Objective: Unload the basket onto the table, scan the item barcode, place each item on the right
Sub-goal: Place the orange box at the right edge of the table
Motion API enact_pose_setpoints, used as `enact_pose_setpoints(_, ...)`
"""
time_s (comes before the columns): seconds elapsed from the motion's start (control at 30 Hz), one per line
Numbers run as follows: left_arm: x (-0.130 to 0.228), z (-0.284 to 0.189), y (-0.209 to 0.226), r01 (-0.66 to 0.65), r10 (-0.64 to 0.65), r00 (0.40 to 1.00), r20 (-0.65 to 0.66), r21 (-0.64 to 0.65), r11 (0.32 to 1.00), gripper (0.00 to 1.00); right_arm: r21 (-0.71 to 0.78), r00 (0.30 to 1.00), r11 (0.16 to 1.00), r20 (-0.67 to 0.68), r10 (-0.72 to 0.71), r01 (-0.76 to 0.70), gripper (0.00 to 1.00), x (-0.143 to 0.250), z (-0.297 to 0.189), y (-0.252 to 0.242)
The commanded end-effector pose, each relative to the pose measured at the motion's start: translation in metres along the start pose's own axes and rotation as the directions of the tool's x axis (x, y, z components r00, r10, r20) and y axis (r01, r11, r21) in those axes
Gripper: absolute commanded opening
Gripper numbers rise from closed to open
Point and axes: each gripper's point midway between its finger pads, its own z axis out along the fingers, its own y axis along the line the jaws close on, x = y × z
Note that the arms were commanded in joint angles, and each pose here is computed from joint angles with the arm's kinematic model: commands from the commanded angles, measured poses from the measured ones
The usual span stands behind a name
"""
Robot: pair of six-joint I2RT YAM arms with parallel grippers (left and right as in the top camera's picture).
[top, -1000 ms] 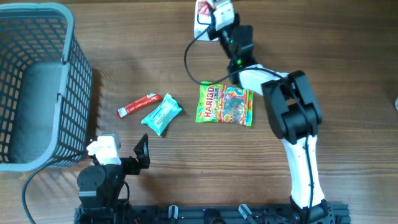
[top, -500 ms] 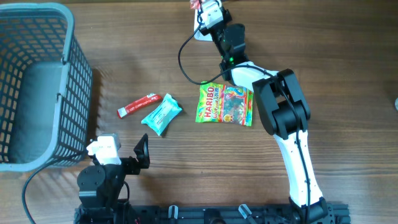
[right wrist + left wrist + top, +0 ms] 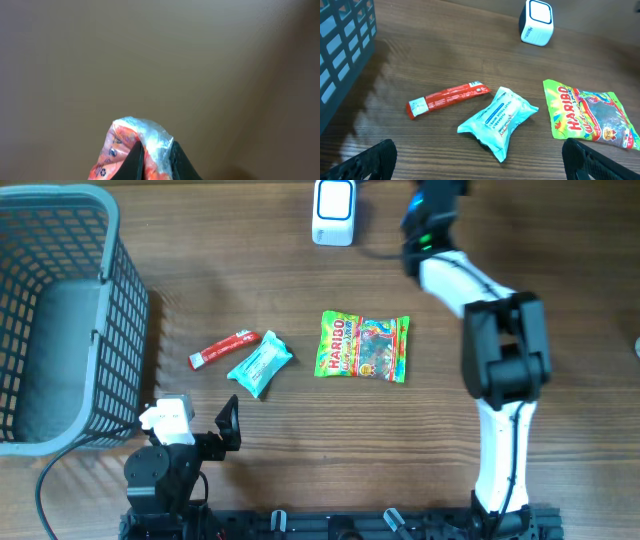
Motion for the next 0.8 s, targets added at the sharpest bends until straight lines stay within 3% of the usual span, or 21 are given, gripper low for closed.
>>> enact_pose_setpoints(0.0,-0.003,-0.001,0.0,-0.001,0.001,1.0,0.014,-0.003,1.0,1.0,0.395,0.917,0.87,-0.372,-0.142,0.295,0.04,0.074,0.023,-0.129)
enact_pose_setpoints(0.1,-0.003,-0.001,0.0,-0.001,0.001,1.0,0.014,-0.002,1.0,1.0,0.466,0.785,0.74,-0.605,-0.132,0.484,0.04,0.145,0.027,-0.212)
enact_pose_setpoints(0.23,-0.003,-0.001,0.0,-0.001,0.001,1.0,0.014,-0.003,1.0,1.0,0.469,0.671,0.682,-0.74,-0.044,0.561,0.04,0.216,0.017,-0.29)
enact_pose_setpoints(0.33,-0.003,-0.001,0.0,-0.001,0.002,1.0,0.014,-0.002,1.0,1.0,0.374,0.581,0.78,-0.814,0.016,0.502,0.04,0.27,0.013,-0.314)
enact_pose_setpoints(0.43,-0.003,-0.001,0.0,-0.001,0.001,1.0,0.014,-0.002,1.0,1.0,0.224,0.509,0.918,-0.86,0.028,0.327,0.04,0.309,0.018,-0.3)
enact_pose_setpoints(0.47,-0.003,-0.001,0.0,-0.002,0.002,1.0,0.014,-0.002,1.0,1.0,0.167,0.497,0.947,-0.868,0.01,0.273,0.1,0.314,0.021,-0.29)
enact_pose_setpoints(0.5,-0.003,-0.001,0.0,-0.001,0.001,1.0,0.014,-0.002,1.0,1.0,0.122,0.491,0.961,-0.871,-0.016,0.248,0.3,0.316,0.022,-0.282)
enact_pose_setpoints(0.53,-0.003,-0.001,0.0,-0.001,0.001,1.0,0.014,-0.002,1.0,1.0,0.055,0.489,0.97,-0.87,-0.07,0.237,0.9,0.315,0.025,-0.273)
enact_pose_setpoints(0.57,-0.003,-0.001,0.0,-0.002,0.002,1.0,0.014,-0.002,1.0,1.0,0.003,0.489,0.968,-0.863,-0.125,0.251,1.0,0.311,0.027,-0.266)
enact_pose_setpoints(0.67,-0.003,-0.001,0.0,-0.002,0.002,1.0,0.014,-0.002,1.0,1.0,-0.067,0.514,0.959,-0.833,-0.206,0.276,1.0,0.29,0.032,-0.249)
enact_pose_setpoints(0.77,-0.003,-0.001,0.0,-0.002,0.002,1.0,0.014,-0.002,1.0,1.0,-0.07,0.594,0.968,-0.778,-0.203,0.24,1.0,0.24,0.038,-0.231)
